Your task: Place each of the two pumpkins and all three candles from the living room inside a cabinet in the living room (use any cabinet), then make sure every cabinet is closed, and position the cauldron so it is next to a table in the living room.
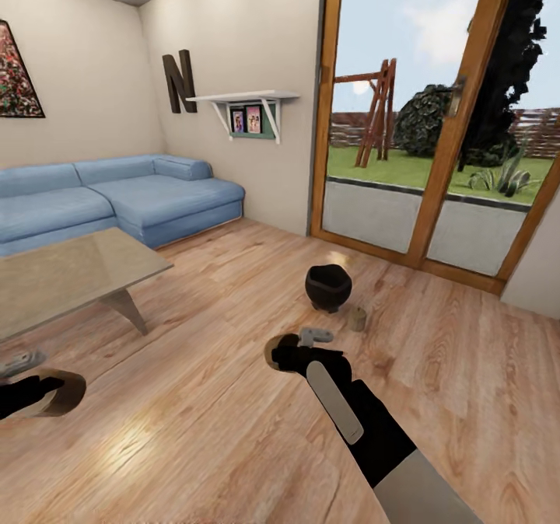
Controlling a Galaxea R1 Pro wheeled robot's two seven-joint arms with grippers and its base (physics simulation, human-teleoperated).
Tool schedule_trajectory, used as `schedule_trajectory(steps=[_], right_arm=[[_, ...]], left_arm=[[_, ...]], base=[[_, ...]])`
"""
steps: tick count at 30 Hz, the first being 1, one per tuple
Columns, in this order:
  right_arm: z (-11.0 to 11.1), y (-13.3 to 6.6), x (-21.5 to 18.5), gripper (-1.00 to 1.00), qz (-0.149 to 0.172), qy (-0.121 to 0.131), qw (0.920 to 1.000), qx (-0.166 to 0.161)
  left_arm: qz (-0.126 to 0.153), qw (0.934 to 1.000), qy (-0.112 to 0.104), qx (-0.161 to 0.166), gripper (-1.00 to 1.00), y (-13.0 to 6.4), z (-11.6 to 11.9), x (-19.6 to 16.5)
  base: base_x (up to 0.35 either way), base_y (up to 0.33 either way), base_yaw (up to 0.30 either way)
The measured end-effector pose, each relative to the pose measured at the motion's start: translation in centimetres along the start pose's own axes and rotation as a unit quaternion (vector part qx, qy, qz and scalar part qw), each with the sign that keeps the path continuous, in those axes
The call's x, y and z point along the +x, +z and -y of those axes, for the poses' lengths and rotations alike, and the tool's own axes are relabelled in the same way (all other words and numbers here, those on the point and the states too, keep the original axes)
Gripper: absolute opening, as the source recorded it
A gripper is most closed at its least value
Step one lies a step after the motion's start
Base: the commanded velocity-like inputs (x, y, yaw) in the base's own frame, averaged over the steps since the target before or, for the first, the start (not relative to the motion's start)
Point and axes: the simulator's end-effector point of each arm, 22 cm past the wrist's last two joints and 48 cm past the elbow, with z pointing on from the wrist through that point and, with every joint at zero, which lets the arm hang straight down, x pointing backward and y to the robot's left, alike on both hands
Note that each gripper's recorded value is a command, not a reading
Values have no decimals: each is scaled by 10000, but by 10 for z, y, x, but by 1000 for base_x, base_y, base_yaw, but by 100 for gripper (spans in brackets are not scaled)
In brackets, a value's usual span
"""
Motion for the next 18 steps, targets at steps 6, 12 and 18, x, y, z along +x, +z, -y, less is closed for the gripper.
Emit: schedule_trajectory(steps=[6,12,18], right_arm=[[1,0,1,-100,-21,15,10000,11],[5,1,1,-100,-32,45,10000,41],[8,1,1,-100,-49,44,10000,55]], left_arm=[[-417,9973,90,605,-100,18,62,40],[-976,9917,206,816,-100,38,127,110],[-1125,9892,75,941,-100,41,167,135]], base=[[-1,0,281],[0,0,282],[0,0,282]])
